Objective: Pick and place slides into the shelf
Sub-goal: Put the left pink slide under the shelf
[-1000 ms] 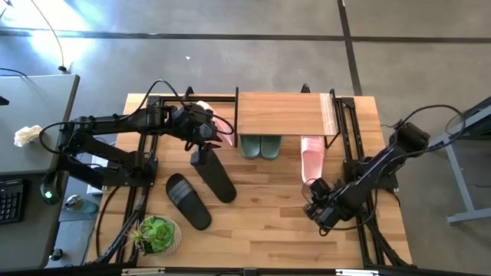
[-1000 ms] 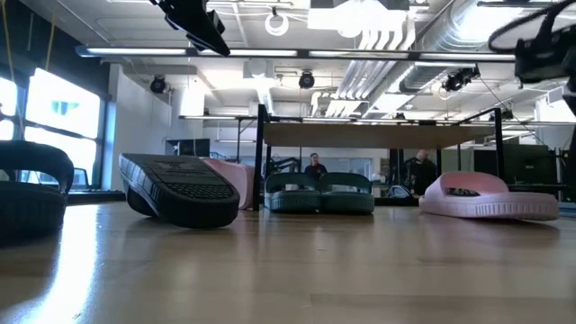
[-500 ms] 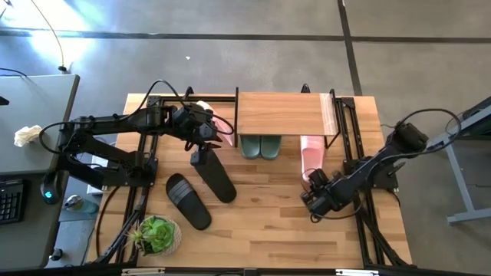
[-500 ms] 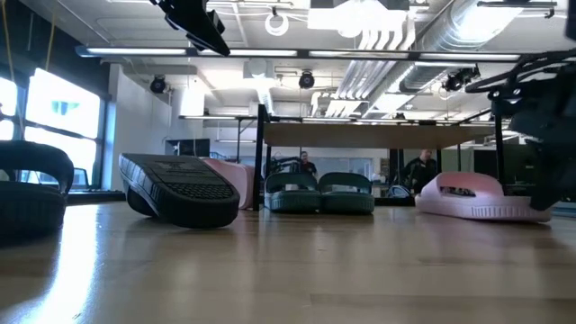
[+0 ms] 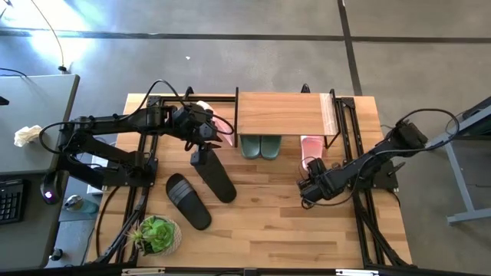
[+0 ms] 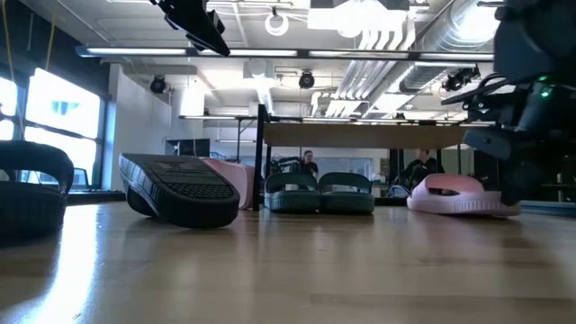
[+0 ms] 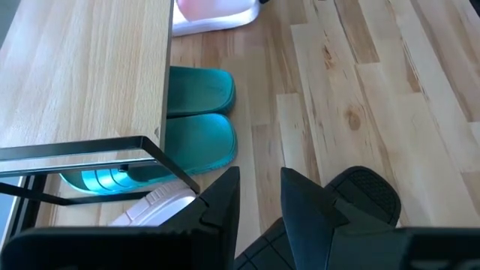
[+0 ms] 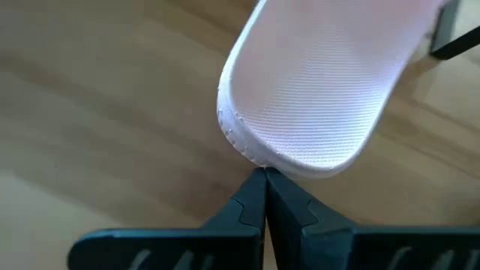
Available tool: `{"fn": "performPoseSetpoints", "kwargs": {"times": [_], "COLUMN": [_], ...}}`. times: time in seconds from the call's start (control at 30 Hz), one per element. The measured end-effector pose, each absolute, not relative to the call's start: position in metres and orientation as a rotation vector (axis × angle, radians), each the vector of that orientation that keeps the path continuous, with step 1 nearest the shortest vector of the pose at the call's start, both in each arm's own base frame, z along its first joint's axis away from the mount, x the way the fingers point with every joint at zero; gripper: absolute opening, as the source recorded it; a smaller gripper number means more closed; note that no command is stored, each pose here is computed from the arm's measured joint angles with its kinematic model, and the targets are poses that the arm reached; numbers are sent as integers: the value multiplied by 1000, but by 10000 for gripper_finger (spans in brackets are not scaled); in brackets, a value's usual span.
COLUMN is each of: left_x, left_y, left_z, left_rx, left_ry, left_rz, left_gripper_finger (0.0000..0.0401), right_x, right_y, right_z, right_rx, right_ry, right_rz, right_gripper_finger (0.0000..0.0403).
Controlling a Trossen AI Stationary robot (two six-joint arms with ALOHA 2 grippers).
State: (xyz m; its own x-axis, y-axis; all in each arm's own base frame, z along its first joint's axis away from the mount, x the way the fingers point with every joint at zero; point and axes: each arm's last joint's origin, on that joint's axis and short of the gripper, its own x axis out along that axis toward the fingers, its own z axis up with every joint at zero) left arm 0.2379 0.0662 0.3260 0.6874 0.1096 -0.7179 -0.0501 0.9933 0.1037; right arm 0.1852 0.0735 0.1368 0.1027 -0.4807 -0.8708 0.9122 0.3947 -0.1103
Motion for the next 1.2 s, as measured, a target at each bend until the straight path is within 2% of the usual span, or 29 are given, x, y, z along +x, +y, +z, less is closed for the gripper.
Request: {"fn": "performPoseSetpoints", "kwargs": {"times": [0.6, 0.87, 0.97, 1.2], "left_x": [235, 233, 232, 229], "left_y": [65, 65, 67, 75], "left_z": [323, 322, 321, 322], "left_rx": [68, 66, 87, 78], "left_ry": [854, 872, 895, 912], "left_rz": [83, 86, 163, 493], "left_gripper_finger": [83, 83, 83, 83], "right_x": [192, 193, 194, 202], "right_y": [34, 28, 30, 41], "right_z": [138, 138, 140, 152], "right_rx": [544, 513, 491, 450], "right_ry": [971, 991, 988, 997], "right_rz": [-1291, -1294, -1278, -1197], "right_gripper_finger": [0, 0, 0, 0]}}
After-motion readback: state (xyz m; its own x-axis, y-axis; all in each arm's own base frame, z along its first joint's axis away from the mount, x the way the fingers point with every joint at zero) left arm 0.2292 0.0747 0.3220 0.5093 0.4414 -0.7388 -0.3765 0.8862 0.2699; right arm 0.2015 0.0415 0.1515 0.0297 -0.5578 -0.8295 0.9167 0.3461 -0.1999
